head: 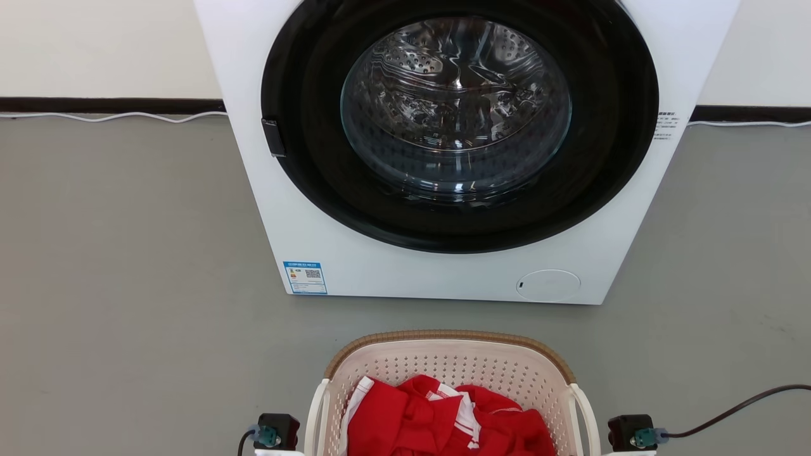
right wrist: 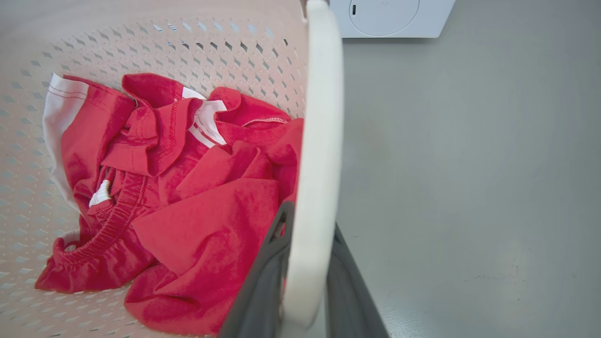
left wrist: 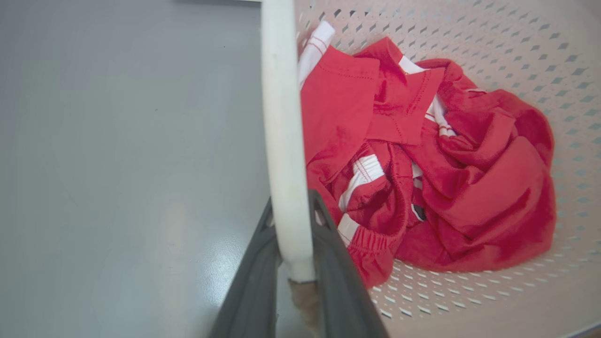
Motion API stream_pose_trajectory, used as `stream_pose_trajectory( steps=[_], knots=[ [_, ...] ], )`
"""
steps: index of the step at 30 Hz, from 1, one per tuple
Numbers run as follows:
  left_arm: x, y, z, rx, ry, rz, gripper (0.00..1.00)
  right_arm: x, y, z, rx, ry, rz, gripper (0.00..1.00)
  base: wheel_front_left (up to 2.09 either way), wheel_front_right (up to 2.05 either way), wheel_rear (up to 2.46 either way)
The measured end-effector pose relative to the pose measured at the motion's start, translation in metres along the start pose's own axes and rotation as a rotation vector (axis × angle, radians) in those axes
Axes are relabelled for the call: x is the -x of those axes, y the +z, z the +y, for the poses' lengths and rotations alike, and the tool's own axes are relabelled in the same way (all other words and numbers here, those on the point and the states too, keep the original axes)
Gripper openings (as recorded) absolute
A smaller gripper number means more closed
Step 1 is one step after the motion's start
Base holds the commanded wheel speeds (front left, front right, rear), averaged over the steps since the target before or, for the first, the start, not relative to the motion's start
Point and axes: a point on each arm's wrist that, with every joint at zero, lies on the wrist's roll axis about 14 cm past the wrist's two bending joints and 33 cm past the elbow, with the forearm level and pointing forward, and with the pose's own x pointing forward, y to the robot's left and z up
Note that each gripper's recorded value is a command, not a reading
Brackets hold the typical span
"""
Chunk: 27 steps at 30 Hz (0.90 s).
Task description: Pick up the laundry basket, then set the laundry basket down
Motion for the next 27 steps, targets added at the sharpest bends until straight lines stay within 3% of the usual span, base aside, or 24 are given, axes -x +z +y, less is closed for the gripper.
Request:
stream_pose_trajectory(
  steps=[16, 27],
  knots=[
    [-0.005, 0.001, 0.004, 0.0, 0.007, 0.005, 0.0, -0.005, 0.002, 0.0, 0.009, 0.007, -0.014, 0.0, 0.0, 0.0, 0.0],
    [-0.025, 0.018, 0.013, 0.0, 0.01, 0.002, 0.0, -0.027, 0.02, -0.007, 0.027, 0.013, -0.036, 0.0, 0.0, 0.0, 0.0]
  ],
)
